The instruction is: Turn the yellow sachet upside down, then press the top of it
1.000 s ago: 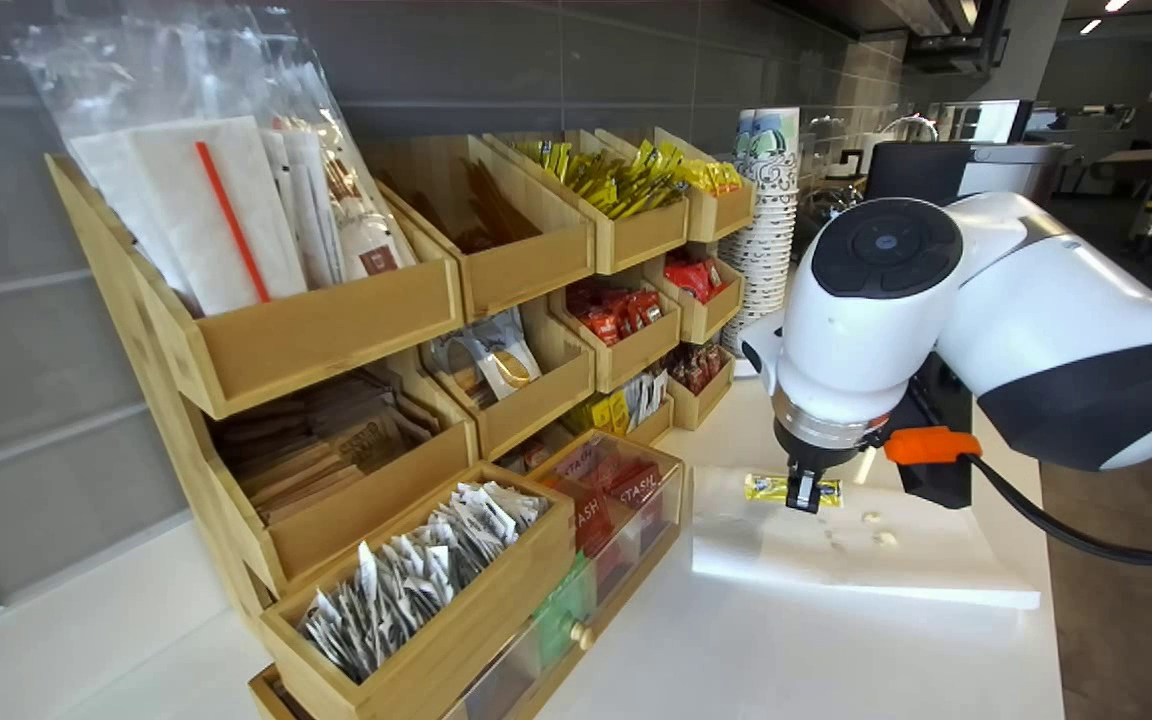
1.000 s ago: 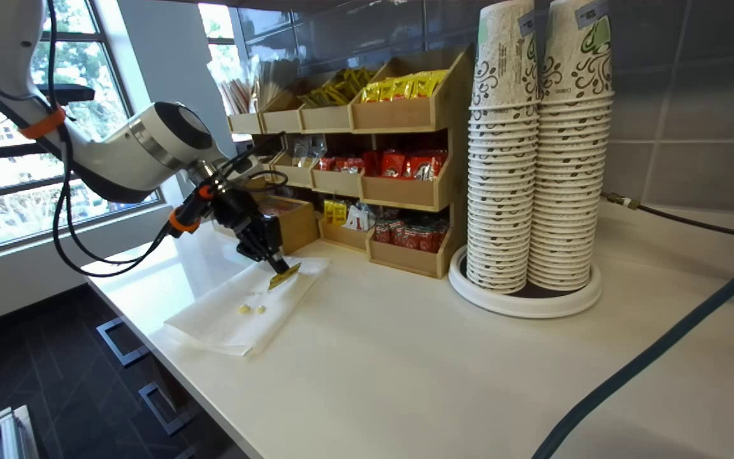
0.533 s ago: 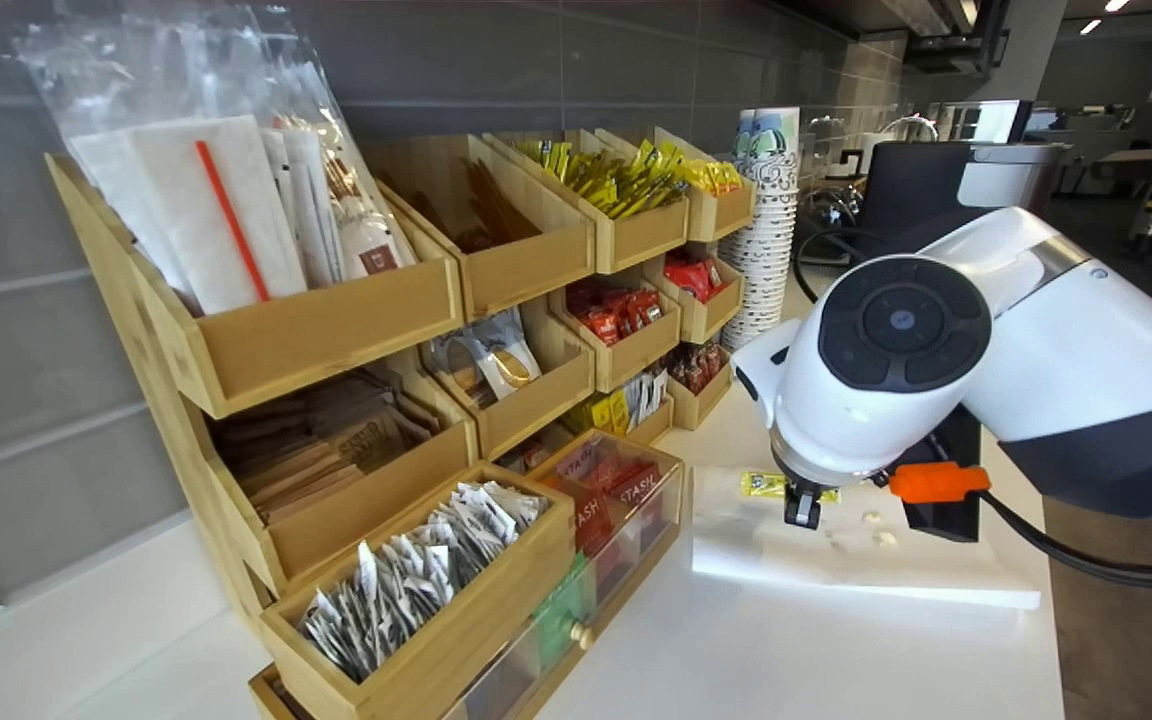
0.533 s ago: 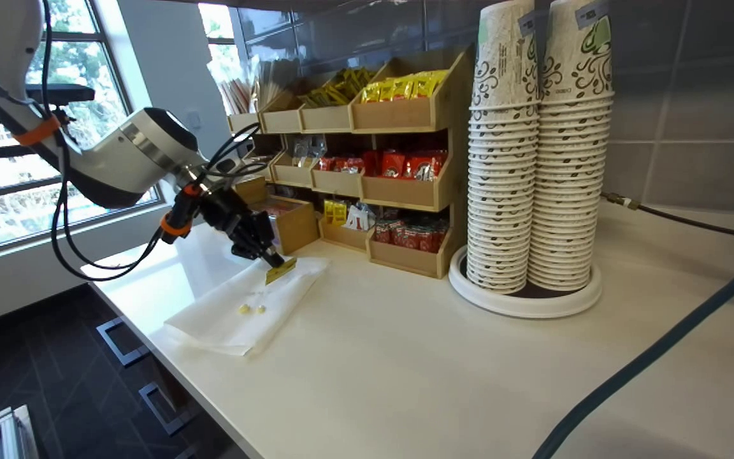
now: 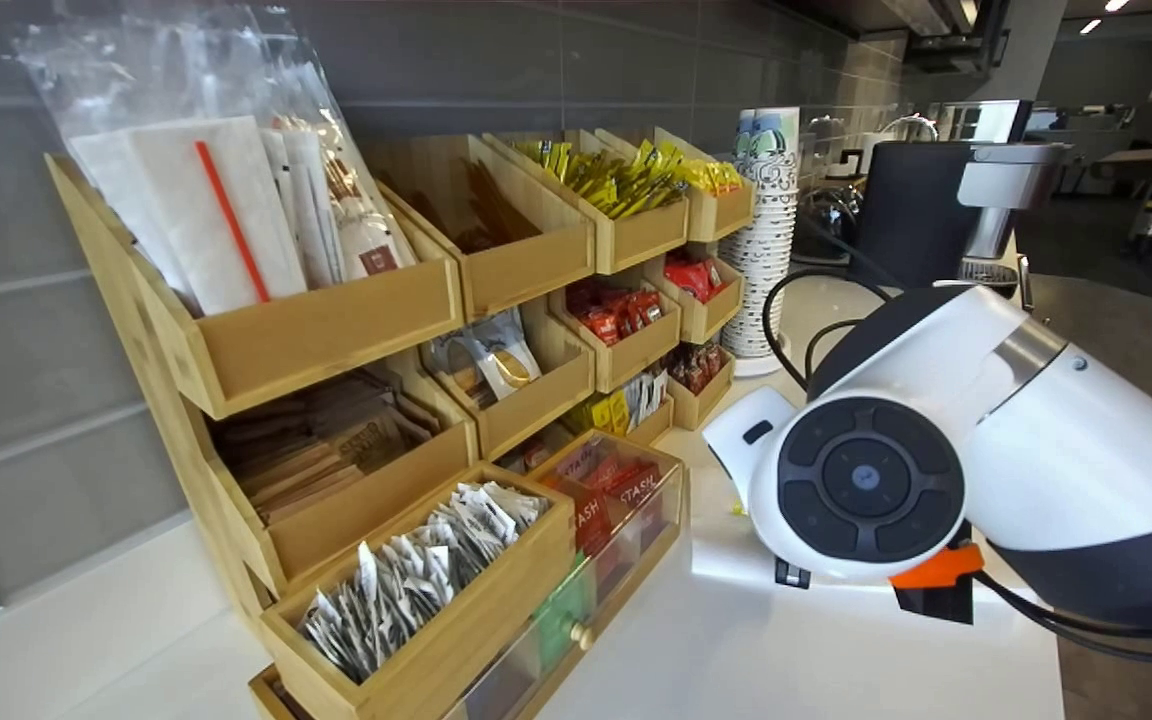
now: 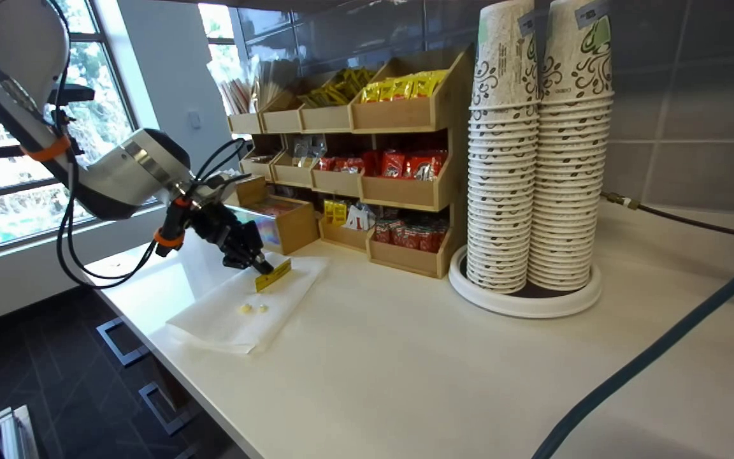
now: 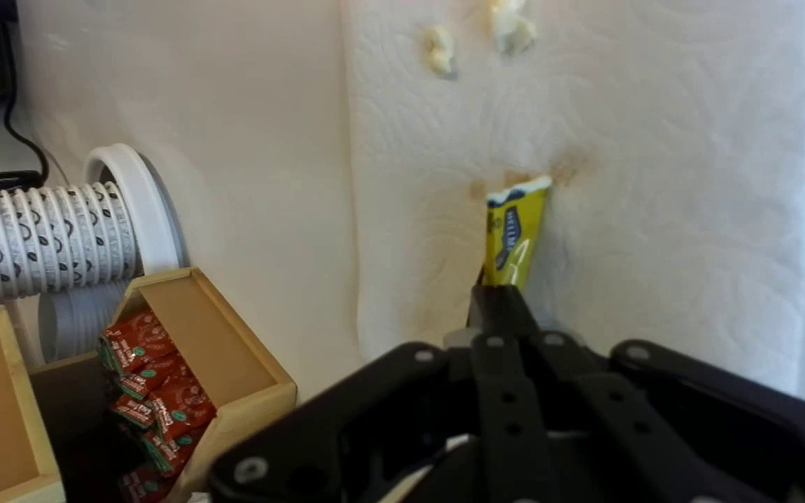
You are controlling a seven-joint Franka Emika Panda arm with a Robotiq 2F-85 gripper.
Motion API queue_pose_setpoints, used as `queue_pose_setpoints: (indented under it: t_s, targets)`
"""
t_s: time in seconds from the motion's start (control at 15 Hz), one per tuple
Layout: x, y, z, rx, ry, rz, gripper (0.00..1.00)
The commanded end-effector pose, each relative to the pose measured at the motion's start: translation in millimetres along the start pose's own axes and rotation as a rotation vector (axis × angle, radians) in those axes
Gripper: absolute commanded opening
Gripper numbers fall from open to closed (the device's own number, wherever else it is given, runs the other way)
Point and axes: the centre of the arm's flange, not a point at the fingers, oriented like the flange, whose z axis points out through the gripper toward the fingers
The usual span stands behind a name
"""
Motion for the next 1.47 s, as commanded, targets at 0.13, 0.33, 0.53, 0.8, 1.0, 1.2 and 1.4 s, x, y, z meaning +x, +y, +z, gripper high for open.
queue_pose_setpoints:
  t_s: [0.13, 0.33, 0.53, 0.8, 1.0, 1.2, 1.4]
  targets:
    - [20.3, -17.9, 1.5, -0.055, 0.010, -0.002, 0.00]
    - [23.8, -21.0, 1.2, -0.045, 0.009, -0.003, 0.00]
    - [26.0, -23.8, 2.8, -0.030, 0.004, 0.005, 0.27]
    - [17.6, 14.4, 6.8, -0.024, -0.002, 0.048, 0.52]
    - [19.3, 23.5, 9.2, -0.010, -0.004, 0.089, 0.73]
    - [22.5, 26.3, 7.9, 0.037, 0.002, 0.149, 0.95]
    - [25.9, 25.6, 5.8, 0.086, 0.017, 0.211, 1.00]
